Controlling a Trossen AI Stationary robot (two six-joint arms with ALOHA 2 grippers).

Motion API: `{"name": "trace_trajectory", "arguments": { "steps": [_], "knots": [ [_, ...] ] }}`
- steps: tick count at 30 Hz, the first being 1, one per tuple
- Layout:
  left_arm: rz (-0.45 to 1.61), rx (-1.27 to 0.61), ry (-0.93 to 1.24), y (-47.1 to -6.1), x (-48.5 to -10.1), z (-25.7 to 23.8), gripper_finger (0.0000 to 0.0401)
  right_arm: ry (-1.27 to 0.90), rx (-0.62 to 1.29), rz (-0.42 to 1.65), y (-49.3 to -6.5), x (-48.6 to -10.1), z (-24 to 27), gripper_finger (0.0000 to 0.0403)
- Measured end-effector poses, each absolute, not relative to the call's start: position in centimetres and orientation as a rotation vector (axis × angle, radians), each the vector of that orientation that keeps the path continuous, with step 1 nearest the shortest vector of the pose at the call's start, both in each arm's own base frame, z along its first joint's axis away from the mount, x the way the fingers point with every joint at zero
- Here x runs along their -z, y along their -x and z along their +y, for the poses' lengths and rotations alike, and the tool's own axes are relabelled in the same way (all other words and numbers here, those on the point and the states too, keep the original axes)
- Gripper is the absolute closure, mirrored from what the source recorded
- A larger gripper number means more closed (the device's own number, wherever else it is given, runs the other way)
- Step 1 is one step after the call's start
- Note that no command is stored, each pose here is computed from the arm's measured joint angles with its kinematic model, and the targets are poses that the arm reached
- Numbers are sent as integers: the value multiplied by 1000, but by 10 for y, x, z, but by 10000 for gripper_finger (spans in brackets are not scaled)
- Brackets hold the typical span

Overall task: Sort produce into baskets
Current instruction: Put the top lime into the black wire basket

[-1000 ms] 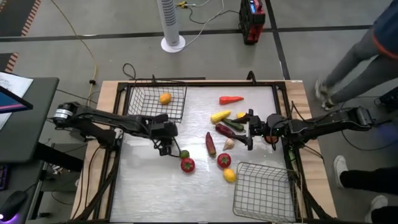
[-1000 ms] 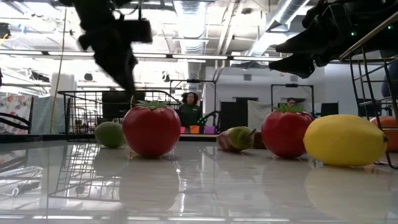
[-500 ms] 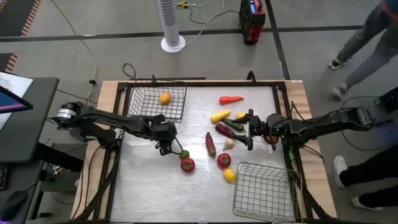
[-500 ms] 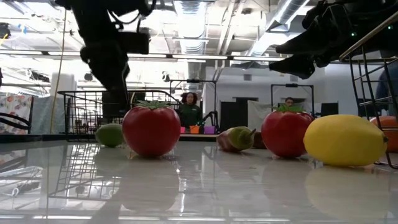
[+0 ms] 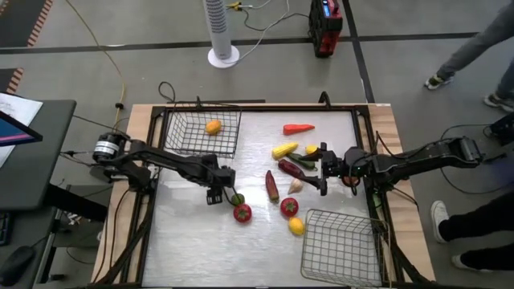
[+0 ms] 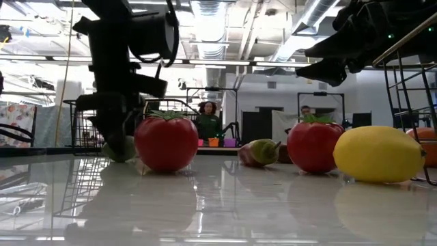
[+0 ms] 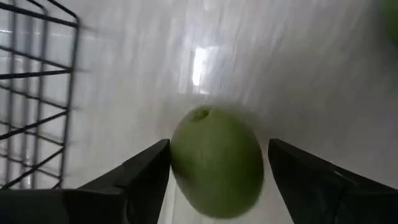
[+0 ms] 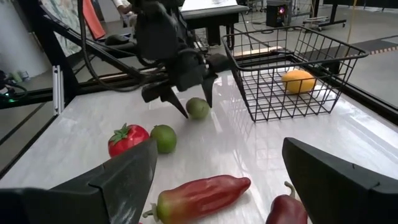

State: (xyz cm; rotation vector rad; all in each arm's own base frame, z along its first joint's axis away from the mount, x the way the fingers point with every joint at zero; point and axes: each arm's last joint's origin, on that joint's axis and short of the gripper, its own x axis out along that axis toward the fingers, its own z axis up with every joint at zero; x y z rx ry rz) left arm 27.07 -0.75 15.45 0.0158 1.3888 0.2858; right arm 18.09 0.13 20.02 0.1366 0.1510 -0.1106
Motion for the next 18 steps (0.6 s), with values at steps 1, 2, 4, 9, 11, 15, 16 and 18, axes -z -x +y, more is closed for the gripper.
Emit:
{"name": "trace_trajectory", "arguments": {
  "steps": [1, 2, 4, 9, 11, 15, 16, 18],
  "knots": [
    [1400, -285, -18, -271, -152, -8, 142, -137, 111, 151, -181, -200, 1, 30],
    [1410, -285, -20, -272, -149, -8, 143, -137, 111, 151, -181, -200, 1, 30],
    [1419, -283, -21, -273, -147, -8, 149, -137, 110, 151, -181, -200, 1, 30],
    [1404, -270, -13, -271, -152, -8, 189, -136, 106, 152, -181, -200, 2, 30],
    [1375, -264, -2, -270, -159, -8, 209, -136, 106, 151, -181, -200, 2, 30],
    [1292, -265, 18, -268, -180, -7, 231, -136, 106, 151, -181, -200, 2, 30],
    [1267, -265, 22, -267, -186, -7, 231, -136, 106, 151, -181, -200, 2, 30],
    [1196, -270, 32, -264, -203, -5, 228, -136, 106, 151, -181, -200, 2, 30]
  ]
}}
